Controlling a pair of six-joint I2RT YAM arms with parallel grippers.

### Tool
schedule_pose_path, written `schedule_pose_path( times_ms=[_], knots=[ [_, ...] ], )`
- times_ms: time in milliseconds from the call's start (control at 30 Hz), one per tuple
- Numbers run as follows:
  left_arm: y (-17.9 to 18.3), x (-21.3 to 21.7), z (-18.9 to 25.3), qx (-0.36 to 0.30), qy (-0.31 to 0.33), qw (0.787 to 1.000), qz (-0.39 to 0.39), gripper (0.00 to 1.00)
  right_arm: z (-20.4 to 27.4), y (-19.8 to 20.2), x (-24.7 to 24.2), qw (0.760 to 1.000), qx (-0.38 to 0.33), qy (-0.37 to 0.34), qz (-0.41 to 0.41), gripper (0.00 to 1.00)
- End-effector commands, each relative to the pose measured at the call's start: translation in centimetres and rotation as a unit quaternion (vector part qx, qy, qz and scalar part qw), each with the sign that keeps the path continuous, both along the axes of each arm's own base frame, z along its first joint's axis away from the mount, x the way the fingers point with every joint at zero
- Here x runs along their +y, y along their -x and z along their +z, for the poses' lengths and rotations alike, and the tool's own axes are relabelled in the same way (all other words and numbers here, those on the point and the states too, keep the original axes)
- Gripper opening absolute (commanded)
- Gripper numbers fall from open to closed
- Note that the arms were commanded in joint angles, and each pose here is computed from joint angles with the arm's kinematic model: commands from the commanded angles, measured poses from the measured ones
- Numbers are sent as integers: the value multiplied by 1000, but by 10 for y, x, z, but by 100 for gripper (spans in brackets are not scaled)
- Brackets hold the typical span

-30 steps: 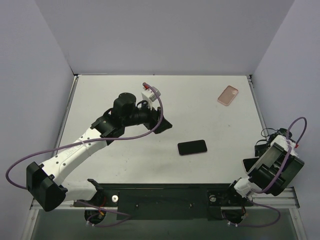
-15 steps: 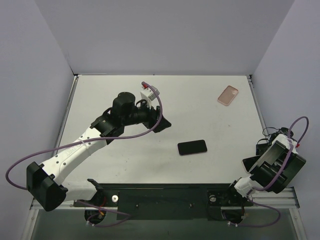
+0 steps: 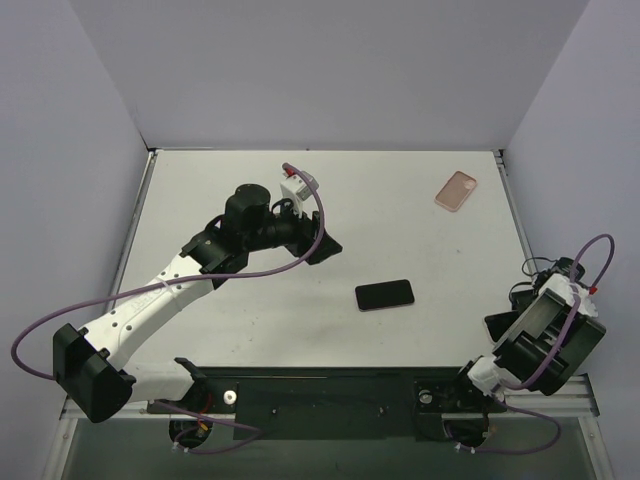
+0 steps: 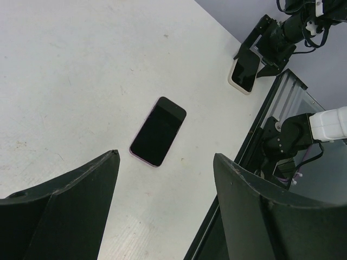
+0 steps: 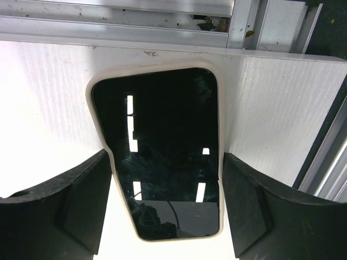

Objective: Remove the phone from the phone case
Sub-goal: Pick up the phone at the corner of the board.

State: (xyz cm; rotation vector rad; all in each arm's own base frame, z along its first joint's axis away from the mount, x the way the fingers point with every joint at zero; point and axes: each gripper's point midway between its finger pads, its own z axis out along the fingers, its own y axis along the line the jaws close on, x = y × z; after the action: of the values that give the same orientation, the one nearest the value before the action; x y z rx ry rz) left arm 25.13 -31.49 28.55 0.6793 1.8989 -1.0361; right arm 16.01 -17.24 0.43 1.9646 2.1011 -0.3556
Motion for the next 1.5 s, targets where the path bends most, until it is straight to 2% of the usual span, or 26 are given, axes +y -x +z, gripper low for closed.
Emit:
schedule_pose_path(
  times_ms=[0, 133, 367, 567, 633, 700, 767, 833, 900, 1000, 1067, 1100, 1133, 1167, 1267, 1300, 1400, 1467],
  knots=[
    [-5, 5, 21, -40, 15, 999, 14, 80, -17, 1, 30, 998, -9, -49, 24, 26],
    [-8, 6, 19, -39, 12, 999, 22, 80, 0, -5, 27, 999, -27, -13, 43, 0],
    [-15, 13, 18, -38, 10, 998, 41, 79, 43, -33, 28, 987, -107, 65, 95, 0],
    [-35, 28, 13, -15, 22, 995, 99, 79, 98, -76, 41, 949, -207, 140, 191, 0],
    [-44, 36, 10, 0, 31, 991, 127, 80, 118, -93, 57, 926, -242, 153, 247, 0],
    [-52, 43, 10, 12, 47, 988, 145, 82, 140, -112, 86, 889, -284, 152, 324, 0],
    [-61, 49, 9, 28, 70, 985, 155, 82, 160, -128, 132, 840, -316, 148, 416, 0],
    [-62, 46, 6, 60, 100, 983, 141, 83, 183, -136, 169, 799, -344, 147, 471, 0],
    [-62, 38, 14, 83, 152, 978, 120, 83, 196, -142, 204, 768, -362, 136, 512, 0],
    [-56, 32, 18, 151, 241, 954, 92, 83, 211, -147, 247, 743, -385, 107, 537, 0],
    [-50, 34, 24, 190, 294, 933, 79, 83, 217, -145, 286, 714, -398, 82, 569, 0],
    [-49, 37, 35, 179, 319, 928, 68, 83, 221, -142, 309, 695, -402, 72, 591, 0],
    [-44, 38, 30, 210, 335, 916, 70, 82, 224, -141, 317, 691, -402, 77, 596, 0],
    [-42, 39, 34, 207, 348, 912, 67, 82, 225, -138, 338, 673, -404, 70, 615, 0],
    [-33, 44, 35, 215, 360, 904, 80, 82, 229, -131, 376, 638, -401, 61, 655, 0],
    [-33, 44, 28, 224, 348, 906, 92, 82, 230, -127, 391, 624, -399, 58, 670, 0],
    [-31, 47, 29, 192, 326, 918, 120, 82, 231, -117, 420, 593, -396, 56, 699, 0],
    [-30, 46, 24, 188, 310, 922, 132, 82, 231, -114, 430, 584, -397, 58, 706, 0]
  ],
)
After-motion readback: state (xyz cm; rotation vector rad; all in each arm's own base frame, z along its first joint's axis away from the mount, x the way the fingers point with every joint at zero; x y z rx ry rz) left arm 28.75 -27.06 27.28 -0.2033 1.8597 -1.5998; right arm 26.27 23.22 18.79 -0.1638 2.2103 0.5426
